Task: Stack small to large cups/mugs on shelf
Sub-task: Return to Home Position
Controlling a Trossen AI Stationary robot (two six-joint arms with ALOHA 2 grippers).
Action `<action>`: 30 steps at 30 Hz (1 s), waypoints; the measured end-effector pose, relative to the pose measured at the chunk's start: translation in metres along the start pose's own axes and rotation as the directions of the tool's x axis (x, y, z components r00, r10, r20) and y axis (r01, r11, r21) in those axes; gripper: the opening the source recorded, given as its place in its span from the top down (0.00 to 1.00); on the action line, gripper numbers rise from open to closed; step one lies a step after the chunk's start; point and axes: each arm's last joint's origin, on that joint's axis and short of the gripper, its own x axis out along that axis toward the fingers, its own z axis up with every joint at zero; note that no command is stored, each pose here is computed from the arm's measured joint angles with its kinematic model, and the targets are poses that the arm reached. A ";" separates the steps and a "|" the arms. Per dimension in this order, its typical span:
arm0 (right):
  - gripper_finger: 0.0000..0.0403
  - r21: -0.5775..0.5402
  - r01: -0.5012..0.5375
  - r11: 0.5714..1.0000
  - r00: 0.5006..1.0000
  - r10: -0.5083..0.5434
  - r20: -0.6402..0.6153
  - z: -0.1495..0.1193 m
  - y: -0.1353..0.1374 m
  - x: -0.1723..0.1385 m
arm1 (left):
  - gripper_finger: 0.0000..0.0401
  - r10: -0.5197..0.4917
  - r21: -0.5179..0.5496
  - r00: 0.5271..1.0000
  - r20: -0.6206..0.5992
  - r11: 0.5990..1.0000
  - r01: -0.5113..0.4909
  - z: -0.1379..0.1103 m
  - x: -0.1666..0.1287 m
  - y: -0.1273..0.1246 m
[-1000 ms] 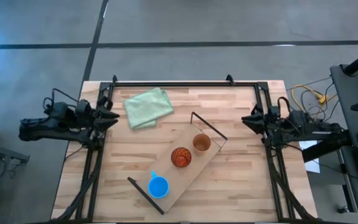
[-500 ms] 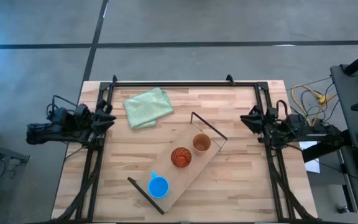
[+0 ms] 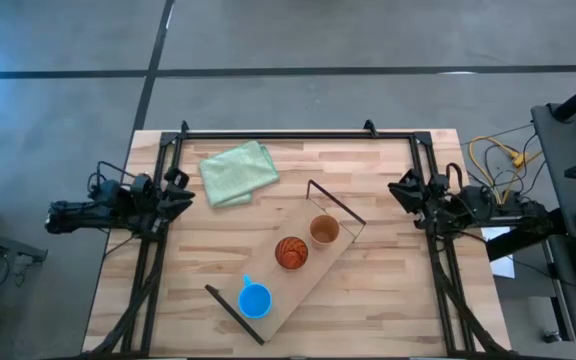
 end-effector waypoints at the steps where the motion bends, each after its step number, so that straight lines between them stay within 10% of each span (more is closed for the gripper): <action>1: 0.81 0.000 0.006 1.000 1.000 -0.006 0.002 0.000 0.000 0.000 | 0.81 -0.002 0.000 1.000 0.009 1.000 0.002 -0.002 0.000 0.001; 9: 0.82 -0.002 0.013 1.000 1.000 -0.013 0.007 0.000 0.000 0.000 | 0.81 -0.031 -0.033 0.993 0.118 0.999 0.035 -0.028 -0.006 0.007; 30: 0.82 -0.010 0.020 1.000 1.000 -0.021 -0.020 -0.002 -0.001 0.000 | 0.81 0.019 -0.102 0.997 -0.073 0.994 -0.026 -0.049 -0.006 0.013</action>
